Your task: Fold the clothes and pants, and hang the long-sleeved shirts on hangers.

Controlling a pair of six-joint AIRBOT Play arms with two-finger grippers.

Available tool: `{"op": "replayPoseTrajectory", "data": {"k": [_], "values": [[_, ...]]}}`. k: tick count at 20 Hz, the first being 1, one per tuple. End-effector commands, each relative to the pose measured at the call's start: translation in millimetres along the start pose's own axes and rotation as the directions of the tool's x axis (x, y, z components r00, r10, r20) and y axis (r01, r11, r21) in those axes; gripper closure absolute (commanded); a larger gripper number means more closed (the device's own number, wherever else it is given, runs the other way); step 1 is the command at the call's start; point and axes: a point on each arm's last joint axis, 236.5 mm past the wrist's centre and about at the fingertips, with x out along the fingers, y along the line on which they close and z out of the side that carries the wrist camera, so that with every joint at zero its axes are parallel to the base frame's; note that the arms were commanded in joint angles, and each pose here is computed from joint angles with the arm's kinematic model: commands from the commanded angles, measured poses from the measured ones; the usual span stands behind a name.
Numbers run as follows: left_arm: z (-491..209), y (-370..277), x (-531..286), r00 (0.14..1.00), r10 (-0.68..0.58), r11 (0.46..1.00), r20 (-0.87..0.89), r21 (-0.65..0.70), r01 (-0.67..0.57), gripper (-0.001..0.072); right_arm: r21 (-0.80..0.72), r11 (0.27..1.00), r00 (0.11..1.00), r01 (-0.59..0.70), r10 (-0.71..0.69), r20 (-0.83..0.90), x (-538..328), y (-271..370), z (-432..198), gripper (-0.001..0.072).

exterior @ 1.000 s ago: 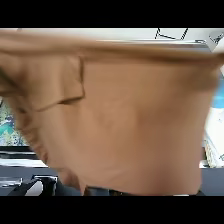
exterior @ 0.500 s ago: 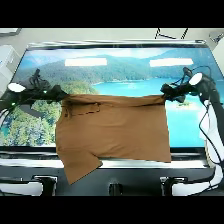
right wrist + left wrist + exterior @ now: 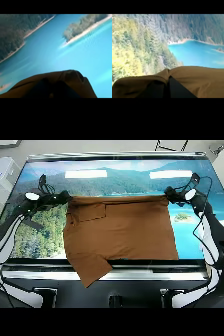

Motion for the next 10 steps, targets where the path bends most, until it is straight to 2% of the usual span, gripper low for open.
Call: {"op": "replayPoseTrajectory", "data": {"k": [1,4,6,8,10], "values": [[2.6,-2.6,10.4,1.000,0.006,1.000,0.020,0.014,-0.007,0.0684,0.025,1.000,1.000,-0.011,0.011,0.007,4.4,1.5,4.4,0.0668],[18.2,-23.2,-16.8,0.998,-0.062,0.997,-0.015,0.041,0.063,0.0684,0.013,1.000,0.998,0.005,-0.005,-0.059,-23.8,-4.8,26.7,0.0668],[1.6,-35.3,-45.4,0.984,-0.115,0.991,-0.138,0.046,0.122,0.0685,-0.002,0.999,0.974,0.038,-0.038,-0.224,-51.6,-19.4,10.7,0.0667],[-46.8,-27.7,-70.7,0.928,-0.095,0.995,-0.361,-0.023,0.093,0.0685,-0.091,0.993,0.893,0.070,-0.103,-0.438,-82.8,-41.5,-32.3,0.0667],[-106.4,-8.7,-91.7,0.812,-0.020,0.999,-0.583,-0.032,0.002,0.0685,-0.173,0.971,0.760,0.162,-0.235,-0.606,-108.0,-74.0,-77.3,0.0667]]}}
